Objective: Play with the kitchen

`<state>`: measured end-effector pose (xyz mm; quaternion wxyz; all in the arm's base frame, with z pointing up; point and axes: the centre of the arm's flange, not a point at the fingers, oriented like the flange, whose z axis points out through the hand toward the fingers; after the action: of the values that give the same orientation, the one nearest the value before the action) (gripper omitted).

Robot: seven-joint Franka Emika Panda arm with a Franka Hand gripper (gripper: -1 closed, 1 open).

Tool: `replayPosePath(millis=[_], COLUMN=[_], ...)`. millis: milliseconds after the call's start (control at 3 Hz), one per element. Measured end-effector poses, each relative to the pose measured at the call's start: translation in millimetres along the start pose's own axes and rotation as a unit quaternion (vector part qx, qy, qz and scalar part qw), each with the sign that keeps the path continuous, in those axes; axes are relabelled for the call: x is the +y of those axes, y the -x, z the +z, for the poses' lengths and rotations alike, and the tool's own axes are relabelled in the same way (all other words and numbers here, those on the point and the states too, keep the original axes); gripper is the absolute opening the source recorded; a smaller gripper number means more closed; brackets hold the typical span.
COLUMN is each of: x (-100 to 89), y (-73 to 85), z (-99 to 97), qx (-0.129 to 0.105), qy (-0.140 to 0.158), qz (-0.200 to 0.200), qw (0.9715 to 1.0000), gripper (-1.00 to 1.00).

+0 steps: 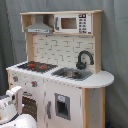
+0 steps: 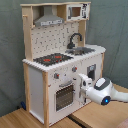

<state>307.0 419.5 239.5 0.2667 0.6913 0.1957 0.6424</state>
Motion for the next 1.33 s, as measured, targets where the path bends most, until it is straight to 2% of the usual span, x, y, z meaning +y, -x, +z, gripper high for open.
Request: replayPosePath(millis=[333, 667, 1000, 1333], x=[9.0, 12.6, 11.7, 7.8], y=[-4.6, 1.7, -2.6, -7.4], z=[14.0, 25.7, 35.3, 33.8], qx=[-0.002, -0.007, -0.007, -0.002], qy=[-0.016, -0.029, -0.048, -0.054], qz=[-0.006, -0.057, -0.086, -0.098], qw=[0.9998, 0.9979, 0.9951, 0.9938], gripper=[1.00, 1.00, 1.00, 1.00])
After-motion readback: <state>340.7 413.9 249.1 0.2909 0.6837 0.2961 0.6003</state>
